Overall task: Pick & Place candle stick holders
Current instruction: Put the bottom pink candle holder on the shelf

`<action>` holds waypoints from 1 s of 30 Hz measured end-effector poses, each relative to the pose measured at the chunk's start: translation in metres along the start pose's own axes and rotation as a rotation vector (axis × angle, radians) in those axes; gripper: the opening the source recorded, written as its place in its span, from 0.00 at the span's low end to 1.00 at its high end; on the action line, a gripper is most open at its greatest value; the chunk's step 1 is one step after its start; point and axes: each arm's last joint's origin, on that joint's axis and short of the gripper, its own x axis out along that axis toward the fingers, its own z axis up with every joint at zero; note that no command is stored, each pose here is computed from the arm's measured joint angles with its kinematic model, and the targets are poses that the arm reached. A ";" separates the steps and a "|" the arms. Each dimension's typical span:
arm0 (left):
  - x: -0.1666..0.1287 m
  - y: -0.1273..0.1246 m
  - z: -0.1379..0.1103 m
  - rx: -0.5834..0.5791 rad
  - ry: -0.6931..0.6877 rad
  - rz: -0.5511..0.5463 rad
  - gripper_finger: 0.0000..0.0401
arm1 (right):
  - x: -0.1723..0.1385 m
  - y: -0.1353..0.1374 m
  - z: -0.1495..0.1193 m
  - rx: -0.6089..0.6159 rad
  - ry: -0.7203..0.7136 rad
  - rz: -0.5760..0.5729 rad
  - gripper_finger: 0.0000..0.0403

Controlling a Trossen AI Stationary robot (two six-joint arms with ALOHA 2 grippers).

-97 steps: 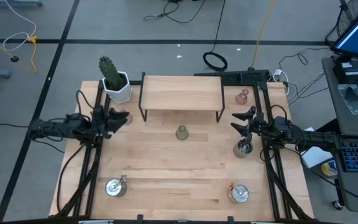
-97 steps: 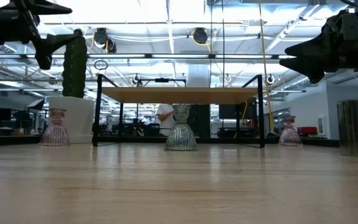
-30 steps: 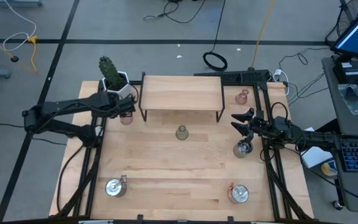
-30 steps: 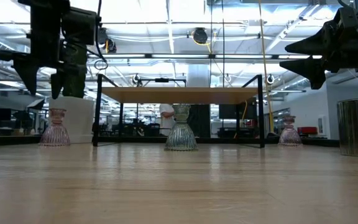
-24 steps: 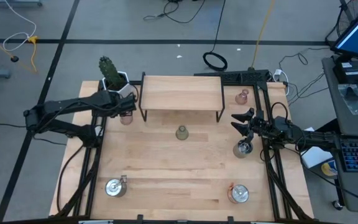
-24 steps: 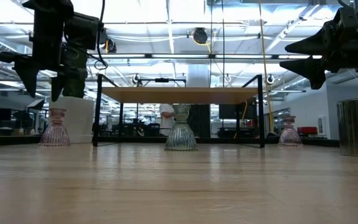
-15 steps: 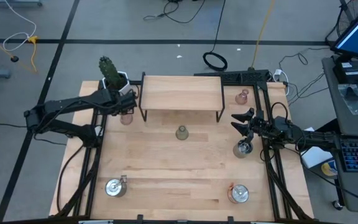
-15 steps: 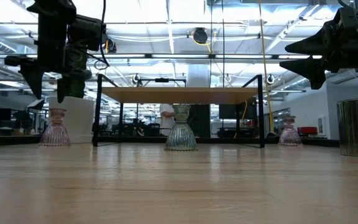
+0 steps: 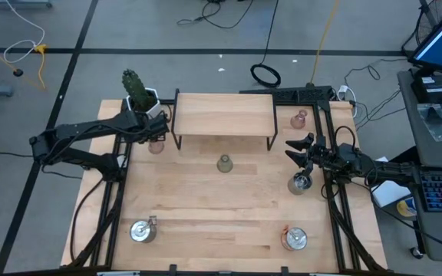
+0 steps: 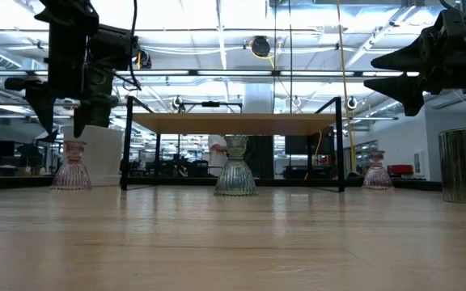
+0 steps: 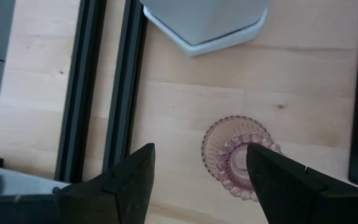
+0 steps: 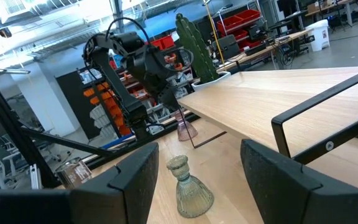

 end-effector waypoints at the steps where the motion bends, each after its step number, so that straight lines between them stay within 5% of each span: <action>1: 0.003 0.000 -0.001 -0.003 0.003 0.003 0.62 | 0.000 0.000 0.000 0.000 0.000 0.000 0.55; 16: 0.028 0.001 -0.004 -0.028 0.022 -0.033 0.61 | 0.000 0.000 0.000 0.000 0.000 0.000 0.55; 30: 0.029 -0.001 -0.004 -0.033 0.030 -0.049 0.22 | 0.000 0.000 0.000 0.081 0.000 0.000 0.55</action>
